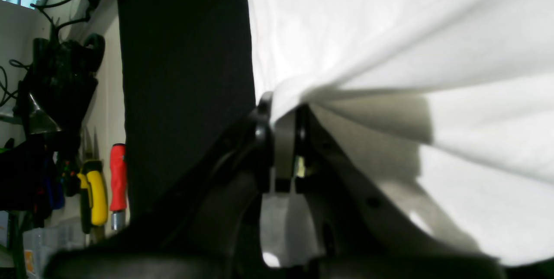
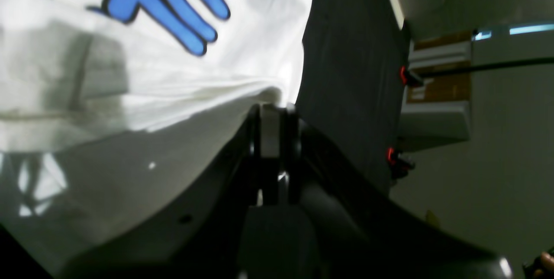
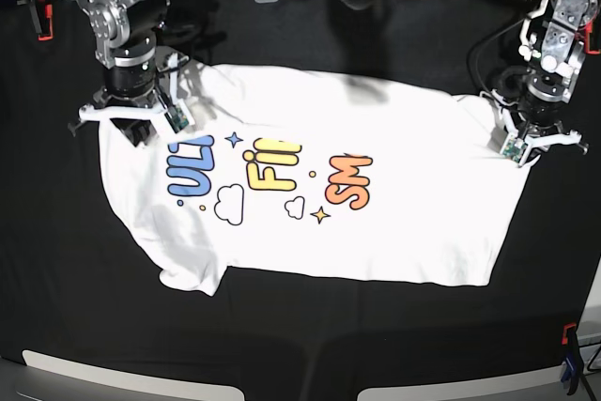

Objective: Layout the t-shirt on the table in an organized manner, then fold the t-shirt properly
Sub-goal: 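Lower both grippers onto the shirt's collar-side corners and grasp them, then lift the grasped corners with both grippers and pull them apart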

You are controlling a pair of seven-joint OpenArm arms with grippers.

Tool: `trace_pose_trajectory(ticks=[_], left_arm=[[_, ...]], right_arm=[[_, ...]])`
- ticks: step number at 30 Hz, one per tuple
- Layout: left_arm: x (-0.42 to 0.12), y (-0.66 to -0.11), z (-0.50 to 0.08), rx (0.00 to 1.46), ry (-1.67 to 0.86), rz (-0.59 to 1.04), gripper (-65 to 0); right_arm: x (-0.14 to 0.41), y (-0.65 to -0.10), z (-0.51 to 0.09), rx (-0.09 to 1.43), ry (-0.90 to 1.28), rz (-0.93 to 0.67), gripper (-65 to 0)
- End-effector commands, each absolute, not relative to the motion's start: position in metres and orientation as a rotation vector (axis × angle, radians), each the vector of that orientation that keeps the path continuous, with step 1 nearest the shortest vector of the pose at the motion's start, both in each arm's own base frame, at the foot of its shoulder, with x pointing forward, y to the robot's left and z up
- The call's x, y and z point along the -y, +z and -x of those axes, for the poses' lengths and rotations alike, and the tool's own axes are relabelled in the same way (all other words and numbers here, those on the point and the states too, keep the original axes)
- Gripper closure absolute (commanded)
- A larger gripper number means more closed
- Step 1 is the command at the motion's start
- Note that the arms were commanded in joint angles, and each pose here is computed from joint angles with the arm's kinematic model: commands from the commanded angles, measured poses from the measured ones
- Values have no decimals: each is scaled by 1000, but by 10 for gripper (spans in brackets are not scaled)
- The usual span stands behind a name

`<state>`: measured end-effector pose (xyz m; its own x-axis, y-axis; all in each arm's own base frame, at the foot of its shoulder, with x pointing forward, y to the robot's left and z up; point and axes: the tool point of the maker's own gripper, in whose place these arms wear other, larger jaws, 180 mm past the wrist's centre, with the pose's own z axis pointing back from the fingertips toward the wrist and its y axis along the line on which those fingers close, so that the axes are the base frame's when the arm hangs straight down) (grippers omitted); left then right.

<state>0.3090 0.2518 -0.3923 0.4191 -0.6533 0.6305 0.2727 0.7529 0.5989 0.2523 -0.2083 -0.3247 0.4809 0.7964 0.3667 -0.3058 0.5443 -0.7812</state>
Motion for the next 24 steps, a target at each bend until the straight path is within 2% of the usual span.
trace_pose_trajectory(ticks=[1,5,12,19,24], left_arm=[[-256,-377,-318,1023,-615,-471,0],[-257,-378,-318,1016,-613,-474,0],[-257,-378,-318,1016,-613,-473,0],[-259,-380,-316,999,-608,-478,0],[-256,-377,-319,1026,-616,-471,0]], right_arm=[[213,-309,-259,853,746,765,0],[226,-301,-253,856,706,861,0],[229,-300,-249,857,705,877,0],[261,-282,-255,855,588,956,0],[256,-290,-253,874,592,873,0]])
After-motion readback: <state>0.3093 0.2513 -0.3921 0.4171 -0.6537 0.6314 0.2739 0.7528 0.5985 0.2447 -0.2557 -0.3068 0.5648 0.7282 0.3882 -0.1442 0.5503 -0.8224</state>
